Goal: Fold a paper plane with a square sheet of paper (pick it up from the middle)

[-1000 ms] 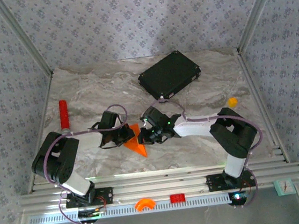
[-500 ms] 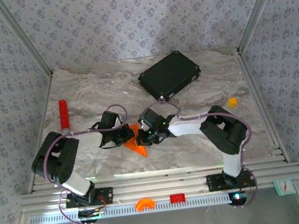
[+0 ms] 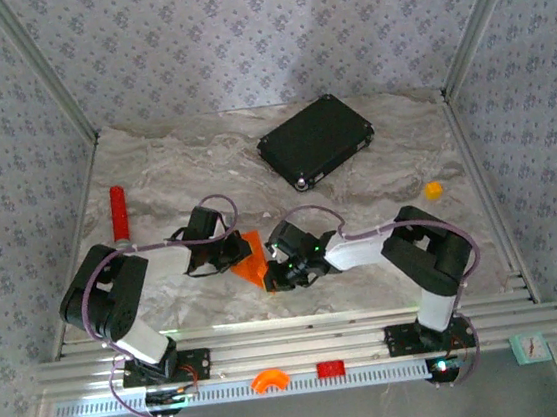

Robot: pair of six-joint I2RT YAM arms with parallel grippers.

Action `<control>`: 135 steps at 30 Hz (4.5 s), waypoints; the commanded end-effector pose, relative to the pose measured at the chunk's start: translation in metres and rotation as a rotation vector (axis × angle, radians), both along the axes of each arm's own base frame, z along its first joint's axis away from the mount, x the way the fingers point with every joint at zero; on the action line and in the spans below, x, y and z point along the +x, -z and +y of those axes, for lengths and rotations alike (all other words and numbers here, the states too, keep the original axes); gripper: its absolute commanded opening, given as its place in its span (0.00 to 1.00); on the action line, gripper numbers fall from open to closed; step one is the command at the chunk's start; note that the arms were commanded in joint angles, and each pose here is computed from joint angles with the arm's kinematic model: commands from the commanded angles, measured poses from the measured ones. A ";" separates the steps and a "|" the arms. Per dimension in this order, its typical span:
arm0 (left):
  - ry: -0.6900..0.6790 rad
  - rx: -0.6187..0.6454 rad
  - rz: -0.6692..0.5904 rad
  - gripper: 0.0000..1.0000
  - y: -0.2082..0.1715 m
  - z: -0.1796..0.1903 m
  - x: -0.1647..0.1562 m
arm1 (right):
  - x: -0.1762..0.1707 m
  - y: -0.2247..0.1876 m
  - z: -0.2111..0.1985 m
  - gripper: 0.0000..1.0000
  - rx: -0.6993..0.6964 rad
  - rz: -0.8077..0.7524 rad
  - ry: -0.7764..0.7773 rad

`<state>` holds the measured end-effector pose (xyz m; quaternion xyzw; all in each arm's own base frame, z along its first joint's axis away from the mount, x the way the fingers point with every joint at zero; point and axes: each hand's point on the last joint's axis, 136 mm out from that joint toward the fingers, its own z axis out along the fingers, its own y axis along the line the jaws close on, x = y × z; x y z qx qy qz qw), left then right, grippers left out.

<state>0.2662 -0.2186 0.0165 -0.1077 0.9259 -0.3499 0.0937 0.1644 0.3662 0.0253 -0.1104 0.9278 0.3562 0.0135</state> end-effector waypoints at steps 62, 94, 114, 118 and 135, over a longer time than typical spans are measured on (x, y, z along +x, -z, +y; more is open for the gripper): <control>-0.021 0.028 0.029 0.00 -0.002 0.034 0.033 | 0.009 0.049 -0.036 0.00 -0.168 0.085 0.025; 0.097 0.027 0.010 0.00 0.014 0.023 -0.004 | 0.009 0.049 -0.035 0.00 -0.175 0.074 0.035; -0.065 -0.023 -0.036 0.01 -0.001 0.069 0.033 | 0.005 0.055 -0.040 0.00 -0.178 0.085 0.048; -0.078 -0.055 -0.073 0.03 -0.022 0.066 0.038 | 0.005 0.055 -0.041 0.00 -0.178 0.085 0.048; 0.045 -0.025 -0.025 0.01 -0.008 0.014 -0.001 | 0.008 0.048 -0.037 0.00 -0.159 0.075 0.042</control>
